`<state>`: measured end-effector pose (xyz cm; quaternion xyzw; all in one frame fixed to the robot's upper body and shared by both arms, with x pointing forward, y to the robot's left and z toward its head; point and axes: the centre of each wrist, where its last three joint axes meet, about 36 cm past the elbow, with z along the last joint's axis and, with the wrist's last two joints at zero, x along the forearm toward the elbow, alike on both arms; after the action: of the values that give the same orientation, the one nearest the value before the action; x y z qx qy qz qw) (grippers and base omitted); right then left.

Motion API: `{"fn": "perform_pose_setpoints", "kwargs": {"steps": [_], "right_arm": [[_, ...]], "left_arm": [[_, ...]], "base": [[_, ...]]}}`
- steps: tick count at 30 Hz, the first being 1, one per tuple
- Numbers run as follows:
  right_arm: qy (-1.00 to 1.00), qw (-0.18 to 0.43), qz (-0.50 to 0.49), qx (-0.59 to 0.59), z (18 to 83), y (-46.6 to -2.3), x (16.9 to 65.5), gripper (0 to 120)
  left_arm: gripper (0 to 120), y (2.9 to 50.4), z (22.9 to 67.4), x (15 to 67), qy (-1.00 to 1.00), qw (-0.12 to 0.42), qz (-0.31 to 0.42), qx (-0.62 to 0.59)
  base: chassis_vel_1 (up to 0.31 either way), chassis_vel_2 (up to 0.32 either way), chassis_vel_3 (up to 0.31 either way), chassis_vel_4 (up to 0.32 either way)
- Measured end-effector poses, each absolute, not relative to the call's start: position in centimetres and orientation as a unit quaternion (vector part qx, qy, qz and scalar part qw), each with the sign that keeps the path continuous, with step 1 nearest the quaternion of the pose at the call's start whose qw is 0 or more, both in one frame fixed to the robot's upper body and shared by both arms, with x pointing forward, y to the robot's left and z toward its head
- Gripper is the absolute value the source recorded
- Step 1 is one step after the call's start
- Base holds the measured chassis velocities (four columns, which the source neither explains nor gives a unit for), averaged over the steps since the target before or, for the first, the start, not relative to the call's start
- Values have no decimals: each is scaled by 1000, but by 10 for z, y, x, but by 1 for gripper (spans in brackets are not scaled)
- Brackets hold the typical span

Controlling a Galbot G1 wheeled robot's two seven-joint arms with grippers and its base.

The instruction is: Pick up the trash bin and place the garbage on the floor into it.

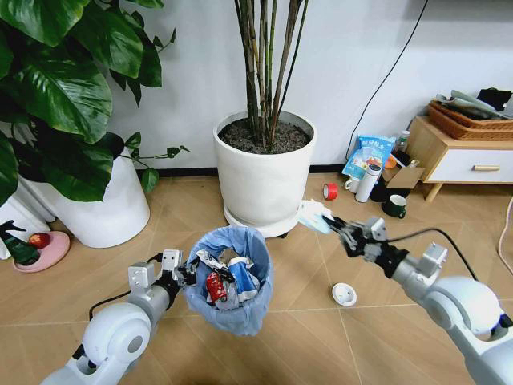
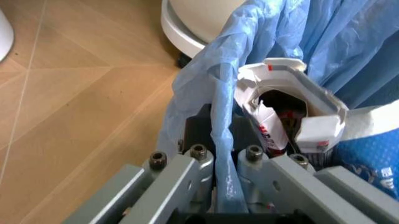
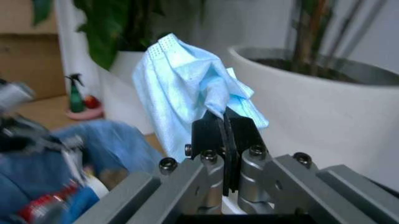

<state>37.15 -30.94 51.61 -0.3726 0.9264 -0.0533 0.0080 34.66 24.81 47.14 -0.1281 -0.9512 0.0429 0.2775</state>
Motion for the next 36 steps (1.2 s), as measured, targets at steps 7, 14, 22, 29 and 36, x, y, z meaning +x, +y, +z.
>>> {"fn": "perform_pose_setpoints", "kwargs": {"steps": [7,14,22,29,36], "right_arm": [[904,8,-56,-424,539,-282,387,0],[885,-14,-62,-462,536,-268,389,0],[856,-46,-57,-512,528,-245,396,0],[840,-76,-50,-536,515,-228,407,12],[835,-92,-40,-541,498,-215,421,37]], "left_arm": [[0,249,477,353,-950,280,33,-134],[0,250,476,357,-948,287,21,-138],[0,245,474,368,-945,292,14,-144],[0,245,476,375,-946,289,16,-144],[0,245,475,378,-947,289,21,-142]], "base": [[0,0,0,0],[0,0,0,0],[0,0,0,0],[0,0,0,0],[0,0,0,0]]}}
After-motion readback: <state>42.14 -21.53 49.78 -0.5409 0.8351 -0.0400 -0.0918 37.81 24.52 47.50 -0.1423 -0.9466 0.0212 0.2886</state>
